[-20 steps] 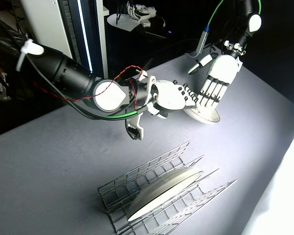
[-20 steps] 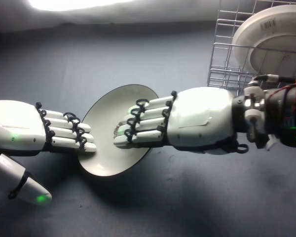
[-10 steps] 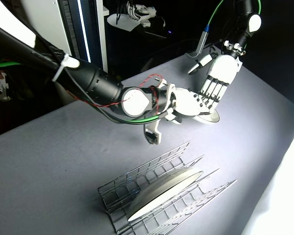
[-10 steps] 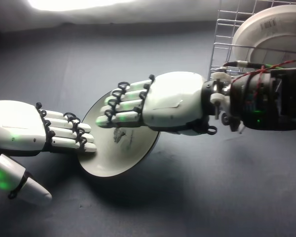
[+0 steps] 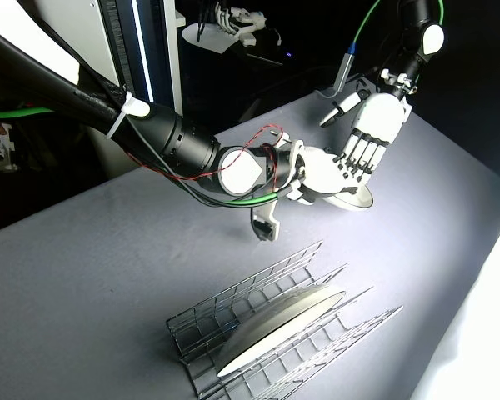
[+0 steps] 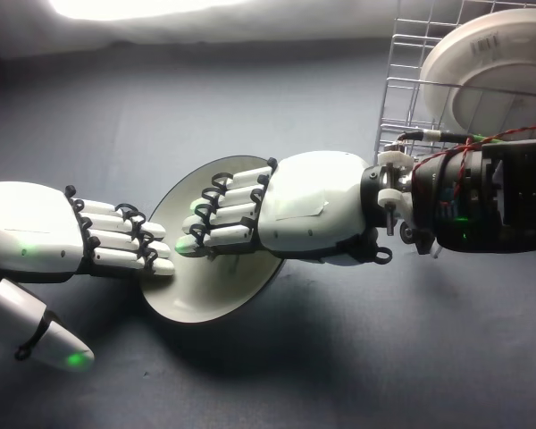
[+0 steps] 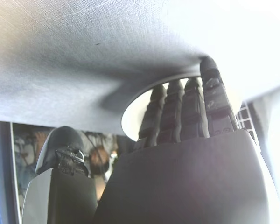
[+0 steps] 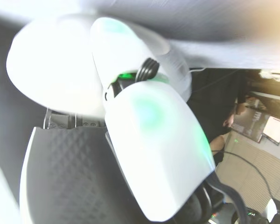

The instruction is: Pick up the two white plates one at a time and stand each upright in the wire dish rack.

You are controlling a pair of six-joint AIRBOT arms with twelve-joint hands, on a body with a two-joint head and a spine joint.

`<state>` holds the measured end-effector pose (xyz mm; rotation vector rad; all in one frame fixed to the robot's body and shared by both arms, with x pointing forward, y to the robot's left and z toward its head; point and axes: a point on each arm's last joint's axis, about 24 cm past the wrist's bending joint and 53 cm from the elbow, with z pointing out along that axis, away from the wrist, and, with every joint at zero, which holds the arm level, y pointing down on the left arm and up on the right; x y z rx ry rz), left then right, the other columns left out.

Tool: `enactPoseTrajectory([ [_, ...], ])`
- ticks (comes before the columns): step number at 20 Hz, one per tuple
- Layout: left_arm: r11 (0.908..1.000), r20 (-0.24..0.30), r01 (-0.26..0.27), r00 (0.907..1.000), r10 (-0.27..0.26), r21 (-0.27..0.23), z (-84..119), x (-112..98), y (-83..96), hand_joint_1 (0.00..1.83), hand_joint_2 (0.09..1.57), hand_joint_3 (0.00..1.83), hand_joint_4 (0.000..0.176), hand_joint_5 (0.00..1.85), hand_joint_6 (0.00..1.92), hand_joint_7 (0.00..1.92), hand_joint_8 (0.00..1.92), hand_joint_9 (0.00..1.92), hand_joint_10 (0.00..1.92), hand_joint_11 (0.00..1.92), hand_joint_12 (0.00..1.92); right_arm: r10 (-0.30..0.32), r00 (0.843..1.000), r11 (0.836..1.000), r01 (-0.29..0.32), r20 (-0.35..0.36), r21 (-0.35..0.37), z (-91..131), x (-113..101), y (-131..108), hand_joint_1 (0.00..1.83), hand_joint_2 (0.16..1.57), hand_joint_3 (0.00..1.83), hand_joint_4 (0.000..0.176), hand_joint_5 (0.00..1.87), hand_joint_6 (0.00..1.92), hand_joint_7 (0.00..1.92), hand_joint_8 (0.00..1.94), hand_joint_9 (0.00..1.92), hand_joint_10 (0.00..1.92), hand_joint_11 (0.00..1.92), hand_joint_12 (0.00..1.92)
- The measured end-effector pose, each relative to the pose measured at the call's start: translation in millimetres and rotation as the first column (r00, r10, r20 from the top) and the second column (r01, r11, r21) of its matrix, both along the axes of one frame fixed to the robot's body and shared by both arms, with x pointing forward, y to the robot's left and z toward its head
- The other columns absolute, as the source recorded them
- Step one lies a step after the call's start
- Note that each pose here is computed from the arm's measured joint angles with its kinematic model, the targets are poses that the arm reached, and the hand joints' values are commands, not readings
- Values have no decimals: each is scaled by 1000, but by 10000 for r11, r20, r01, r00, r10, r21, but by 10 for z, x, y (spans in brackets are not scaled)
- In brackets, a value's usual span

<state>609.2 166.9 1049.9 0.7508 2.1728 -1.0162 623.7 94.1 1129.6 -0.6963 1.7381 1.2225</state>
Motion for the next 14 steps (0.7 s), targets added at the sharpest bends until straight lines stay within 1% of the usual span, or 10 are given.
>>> enactPoseTrajectory([
  [2,10000,-3,0,10000,0,9,-2,0,1,0,1143,2,0,104,6,67,6,32,5,10,54,-4,10000,10000,4,-12,22,5,1,1,1384,1203,0,0,358,31,354,26,361,48,48,956],
  [4,10000,-2,2,10000,-2,5,-1,-1,0,0,1144,2,0,107,6,65,4,33,4,10,57,3,10000,10000,-3,-19,40,7,-2,3,1340,1163,0,0,685,39,718,27,751,60,376,1022],
  [5,10000,-5,18,10000,-18,-14,2,-4,-3,0,1152,5,0,116,9,70,6,36,5,12,58,46,10000,9999,-46,-34,116,23,-12,9,1247,1126,7,0,871,893,968,698,965,40,630,899],
  [6,10000,-31,-28,10000,28,-61,7,1,-10,0,1154,6,0,117,8,74,7,39,6,12,60,145,9999,9996,-144,-35,258,55,-33,21,1350,1113,0,0,884,1061,1015,789,948,926,731,898],
  [7,10000,-20,-50,10000,50,-20,0,6,-3,0,1163,8,0,120,8,82,8,51,9,16,64,288,9996,9986,-286,-19,447,100,-63,30,1281,1062,0,0,1001,945,1203,611,1116,526,968,851],
  [9,10000,-13,-48,10000,48,-5,-2,7,-2,0,1163,8,0,120,8,82,8,51,9,16,64,471,9989,9966,-469,-15,680,154,-105,55,1281,1062,0,0,1001,945,1203,611,1116,526,968,851],
  [10,10000,-12,-37,10000,37,-5,-2,5,-2,0,1163,8,0,120,7,83,8,52,9,17,65,557,9984,9957,-556,5,744,170,-127,64,1263,1049,2,0,1021,916,1249,543,1210,271,1010,789],
  [12,10000,-23,-42,10000,42,-14,-1,4,-3,0,1154,4,0,109,2,71,2,42,4,17,66,616,9981,9949,-616,16,801,184,-142,71,1257,1045,1,0,1070,813,1221,619,1286,164,1021,842],
  [13,10000,-45,-58,10000,58,-25,0,5,-4,0,1153,3,0,109,2,75,4,44,5,11,65,625,9980,9947,-624,13,814,186,-144,71,1369,1034,0,0,1074,761,1182,578,1182,714,992,883],
  [14,10000,-56,-64,10000,64,-35,7,8,-7,0,1151,2,0,104,0,66,0,35,0,5,64,639,9980,9945,-638,16,827,189,-147,73,1390,1036,2,0,1055,789,1162,602,1145,842,979,904],
])
